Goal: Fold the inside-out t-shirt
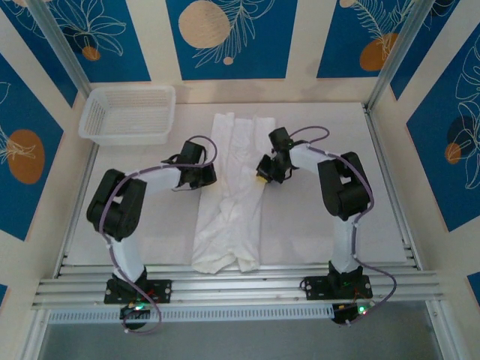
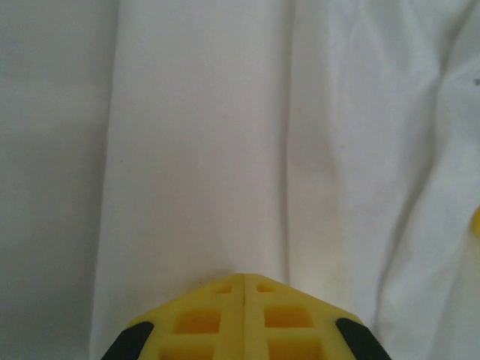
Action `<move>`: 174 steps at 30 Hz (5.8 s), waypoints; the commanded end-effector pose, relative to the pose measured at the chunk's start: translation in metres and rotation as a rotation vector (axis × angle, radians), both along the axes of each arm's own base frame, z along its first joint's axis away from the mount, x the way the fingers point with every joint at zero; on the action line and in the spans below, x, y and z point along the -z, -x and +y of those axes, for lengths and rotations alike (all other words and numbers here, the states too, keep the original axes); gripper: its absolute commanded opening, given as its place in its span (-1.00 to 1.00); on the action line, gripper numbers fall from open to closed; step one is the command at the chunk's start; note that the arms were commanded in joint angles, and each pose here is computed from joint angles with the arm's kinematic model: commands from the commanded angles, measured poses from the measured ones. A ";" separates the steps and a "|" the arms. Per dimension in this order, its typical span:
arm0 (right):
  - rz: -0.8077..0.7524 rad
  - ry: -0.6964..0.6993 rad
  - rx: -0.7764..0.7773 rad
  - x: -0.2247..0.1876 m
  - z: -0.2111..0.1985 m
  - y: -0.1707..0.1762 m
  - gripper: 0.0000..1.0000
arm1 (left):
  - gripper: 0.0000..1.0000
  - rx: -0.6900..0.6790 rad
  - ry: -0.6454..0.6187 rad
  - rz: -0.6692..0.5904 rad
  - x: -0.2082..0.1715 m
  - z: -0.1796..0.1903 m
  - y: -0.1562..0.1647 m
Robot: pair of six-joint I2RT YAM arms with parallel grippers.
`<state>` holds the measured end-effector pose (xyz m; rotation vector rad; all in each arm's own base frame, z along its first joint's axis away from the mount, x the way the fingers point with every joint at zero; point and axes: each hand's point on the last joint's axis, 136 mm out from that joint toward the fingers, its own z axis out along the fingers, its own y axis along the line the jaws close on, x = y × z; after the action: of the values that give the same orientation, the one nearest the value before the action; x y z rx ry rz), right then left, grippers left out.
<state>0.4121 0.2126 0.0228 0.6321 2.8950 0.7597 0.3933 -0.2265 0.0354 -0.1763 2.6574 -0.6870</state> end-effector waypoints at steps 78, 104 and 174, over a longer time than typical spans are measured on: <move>-0.039 -0.121 -0.105 -0.015 -0.002 0.219 -0.89 | -0.34 0.155 0.243 0.033 -0.018 -0.025 0.155; -0.054 -0.013 -0.035 -0.010 -0.036 0.259 -1.00 | -1.00 0.200 0.184 0.136 -0.008 -0.009 0.194; -0.113 -0.074 -0.073 -0.029 0.027 0.012 0.13 | 0.06 -0.079 0.004 -0.018 -0.010 0.056 -0.038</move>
<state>0.3916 0.2282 0.0566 0.4705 2.8182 0.8773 0.4241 -0.1593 0.0500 -0.2960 2.6198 -0.5698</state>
